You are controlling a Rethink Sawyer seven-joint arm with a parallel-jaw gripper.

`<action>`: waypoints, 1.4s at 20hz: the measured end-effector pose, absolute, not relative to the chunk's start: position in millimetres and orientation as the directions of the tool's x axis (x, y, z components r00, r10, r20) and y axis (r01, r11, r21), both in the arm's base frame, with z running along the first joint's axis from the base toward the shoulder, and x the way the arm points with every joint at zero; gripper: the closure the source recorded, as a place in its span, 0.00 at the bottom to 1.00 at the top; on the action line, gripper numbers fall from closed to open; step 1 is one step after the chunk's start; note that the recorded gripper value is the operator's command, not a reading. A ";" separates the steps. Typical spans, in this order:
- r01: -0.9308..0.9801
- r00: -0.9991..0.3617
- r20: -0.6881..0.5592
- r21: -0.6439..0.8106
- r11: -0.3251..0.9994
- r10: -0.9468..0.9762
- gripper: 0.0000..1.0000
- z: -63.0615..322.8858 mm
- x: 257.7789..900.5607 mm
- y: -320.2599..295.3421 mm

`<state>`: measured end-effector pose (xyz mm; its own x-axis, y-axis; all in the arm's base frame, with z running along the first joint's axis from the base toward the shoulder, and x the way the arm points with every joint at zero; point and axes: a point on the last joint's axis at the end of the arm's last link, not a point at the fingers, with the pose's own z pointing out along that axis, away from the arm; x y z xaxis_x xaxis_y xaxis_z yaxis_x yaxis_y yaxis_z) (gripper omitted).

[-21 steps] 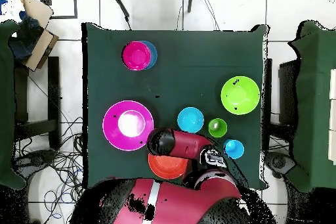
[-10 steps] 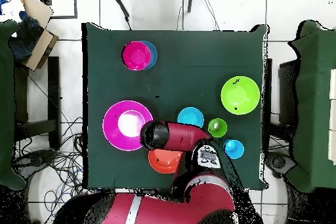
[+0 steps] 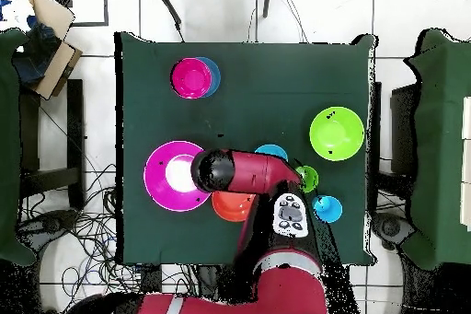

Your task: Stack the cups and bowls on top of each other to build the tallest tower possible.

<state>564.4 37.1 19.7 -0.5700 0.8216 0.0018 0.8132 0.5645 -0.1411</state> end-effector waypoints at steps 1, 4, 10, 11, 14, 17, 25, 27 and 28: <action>0.813 -0.573 -0.009 -0.132 0.567 0.819 1.00 24.3 571.9 37.4; 0.810 -0.581 -0.034 -0.119 0.574 0.813 1.00 40.1 592.9 38.8; 0.807 -0.585 -0.038 -0.122 0.577 0.810 1.00 60.7 616.8 39.9; 0.807 -0.585 -0.036 -0.127 0.577 0.810 1.00 66.1 623.4 40.1; 0.805 -0.586 -0.034 -0.131 0.578 0.809 1.00 72.1 630.2 40.7; 0.802 -0.592 -0.034 -0.130 0.584 0.805 1.00 81.6 642.4 43.2; 0.762 -0.645 -0.038 -0.103 0.639 0.763 1.00 95.4 666.6 66.8; 0.749 -0.661 -0.042 -0.091 0.656 0.749 1.00 97.6 673.7 75.9; 0.746 -0.665 -0.043 -0.089 0.660 0.746 1.00 97.9 675.1 77.6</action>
